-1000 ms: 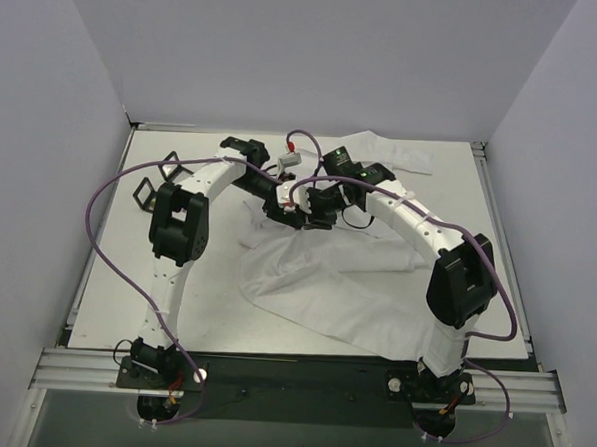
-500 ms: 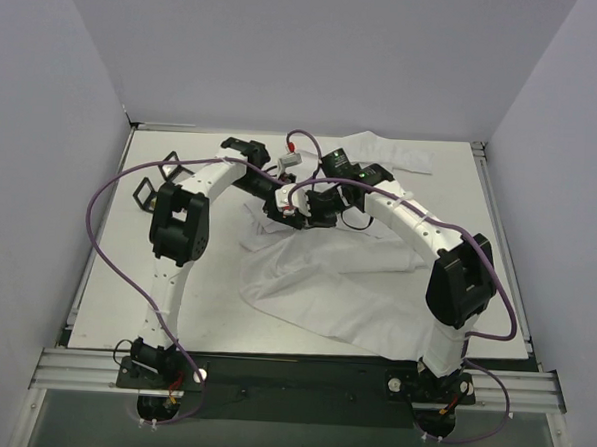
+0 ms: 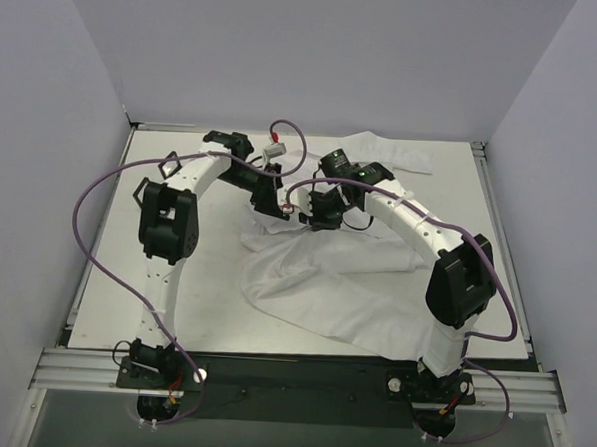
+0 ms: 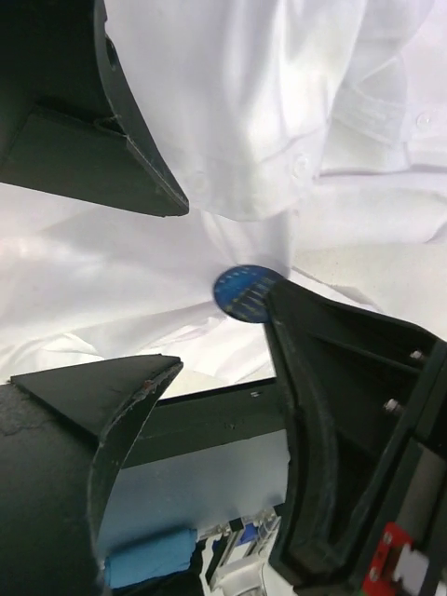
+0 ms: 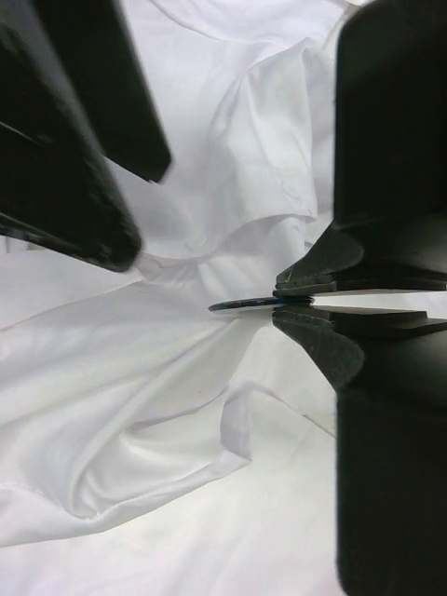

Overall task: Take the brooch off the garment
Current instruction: Pass from the left arm to the right, then pass from the right arm to the left

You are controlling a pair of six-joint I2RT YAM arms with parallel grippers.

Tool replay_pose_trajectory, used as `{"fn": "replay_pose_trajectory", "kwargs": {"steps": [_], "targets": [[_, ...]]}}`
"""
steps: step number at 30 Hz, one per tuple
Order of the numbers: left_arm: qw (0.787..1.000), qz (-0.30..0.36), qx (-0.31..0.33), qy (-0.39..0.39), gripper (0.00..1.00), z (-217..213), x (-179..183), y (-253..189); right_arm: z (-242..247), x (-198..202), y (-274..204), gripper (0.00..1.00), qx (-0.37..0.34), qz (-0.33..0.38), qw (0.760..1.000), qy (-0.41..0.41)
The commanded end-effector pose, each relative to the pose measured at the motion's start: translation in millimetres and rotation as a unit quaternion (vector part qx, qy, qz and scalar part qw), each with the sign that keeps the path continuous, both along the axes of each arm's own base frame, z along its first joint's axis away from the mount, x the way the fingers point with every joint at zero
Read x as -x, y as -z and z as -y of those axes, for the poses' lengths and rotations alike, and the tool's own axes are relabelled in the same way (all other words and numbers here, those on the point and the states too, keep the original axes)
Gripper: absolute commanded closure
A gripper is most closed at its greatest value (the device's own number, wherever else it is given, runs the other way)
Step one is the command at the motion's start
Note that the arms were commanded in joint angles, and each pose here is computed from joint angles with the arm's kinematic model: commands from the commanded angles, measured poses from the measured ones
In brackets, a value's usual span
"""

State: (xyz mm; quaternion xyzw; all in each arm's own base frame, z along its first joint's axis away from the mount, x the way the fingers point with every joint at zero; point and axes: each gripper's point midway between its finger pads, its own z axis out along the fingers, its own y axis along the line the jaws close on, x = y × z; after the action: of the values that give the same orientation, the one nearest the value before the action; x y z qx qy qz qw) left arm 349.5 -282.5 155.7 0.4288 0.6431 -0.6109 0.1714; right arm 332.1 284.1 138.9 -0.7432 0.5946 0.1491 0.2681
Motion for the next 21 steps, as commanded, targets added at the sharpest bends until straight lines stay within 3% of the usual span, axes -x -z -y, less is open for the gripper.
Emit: {"fn": "replay_pose_trajectory", "kwargs": {"steps": [1, 7, 10, 13, 16, 21], "targets": [[0.999, -0.026, -0.02, -0.006, 0.29, -18.0, 29.8, -54.8, 18.1, 10.2, -16.9, 1.0, 0.059, -0.009, 0.997, 0.046], [0.997, -0.034, -0.061, -0.029, 0.28, -17.3, 31.5, -29.2, 32.0, -8.0, -23.8, 1.0, 0.1, 0.037, 0.988, 0.113], [0.988, 0.032, -0.117, -0.095, 0.25, -8.9, 8.0, -14.6, 32.6, -27.6, -35.0, 1.0, 0.096, 0.075, 0.98, 0.157], [0.979, 0.09, -0.12, -0.141, 0.21, 0.5, -2.6, -12.5, 37.6, -52.4, -48.2, 1.0, 0.106, 0.12, 0.965, 0.209], [0.973, 0.096, -0.111, -0.179, 0.19, 2.4, -10.3, -17.4, 45.4, -75.2, -66.3, 1.0, 0.118, 0.162, 0.943, 0.267], [0.952, 0.152, -0.112, -0.241, 0.16, 14.2, -20.5, -24.0, 50.0, -84.2, -82.7, 1.0, 0.116, 0.178, 0.928, 0.305]]}}
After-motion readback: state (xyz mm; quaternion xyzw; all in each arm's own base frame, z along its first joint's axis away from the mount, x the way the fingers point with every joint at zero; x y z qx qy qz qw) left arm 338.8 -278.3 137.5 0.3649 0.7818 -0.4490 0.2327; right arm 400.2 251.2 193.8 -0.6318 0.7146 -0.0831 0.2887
